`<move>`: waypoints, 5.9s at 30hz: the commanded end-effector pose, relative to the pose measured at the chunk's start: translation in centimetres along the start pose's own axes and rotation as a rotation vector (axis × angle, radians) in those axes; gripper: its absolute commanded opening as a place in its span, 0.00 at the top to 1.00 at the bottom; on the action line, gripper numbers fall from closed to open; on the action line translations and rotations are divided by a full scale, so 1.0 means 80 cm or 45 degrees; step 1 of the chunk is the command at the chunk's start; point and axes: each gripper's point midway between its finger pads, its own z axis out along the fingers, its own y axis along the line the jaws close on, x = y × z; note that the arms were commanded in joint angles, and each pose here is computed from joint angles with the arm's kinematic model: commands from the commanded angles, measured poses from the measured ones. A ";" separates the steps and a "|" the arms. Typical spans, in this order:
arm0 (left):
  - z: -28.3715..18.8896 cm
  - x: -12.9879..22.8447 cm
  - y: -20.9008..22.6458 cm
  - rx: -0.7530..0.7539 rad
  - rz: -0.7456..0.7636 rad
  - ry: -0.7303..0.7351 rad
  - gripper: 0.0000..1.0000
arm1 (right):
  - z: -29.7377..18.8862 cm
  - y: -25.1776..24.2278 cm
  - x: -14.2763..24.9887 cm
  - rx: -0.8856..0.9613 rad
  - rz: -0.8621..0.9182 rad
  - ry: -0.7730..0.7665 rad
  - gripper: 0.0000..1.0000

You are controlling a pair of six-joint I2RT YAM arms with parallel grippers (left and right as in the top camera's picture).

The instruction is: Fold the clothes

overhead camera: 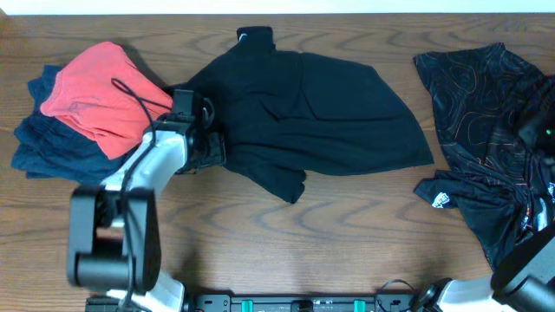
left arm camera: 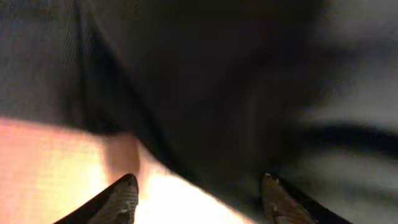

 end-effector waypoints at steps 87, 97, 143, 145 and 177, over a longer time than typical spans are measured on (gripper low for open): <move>-0.060 0.049 -0.125 0.399 0.225 0.057 0.29 | 0.160 -0.104 -0.008 0.462 -0.262 0.170 0.86; -0.060 0.049 -0.125 0.399 0.225 0.056 0.29 | 0.115 -0.174 -0.036 0.539 0.103 0.082 0.82; -0.032 0.122 -0.144 0.369 0.079 0.238 0.17 | 0.042 -0.091 0.223 0.862 -0.247 0.647 0.78; -0.032 0.122 -0.144 0.369 0.079 0.238 0.17 | 0.036 -0.109 0.215 0.935 -0.171 0.619 0.81; 0.003 0.150 -0.160 0.250 -0.180 0.316 0.14 | -0.005 0.059 0.165 -0.005 -0.337 0.398 0.67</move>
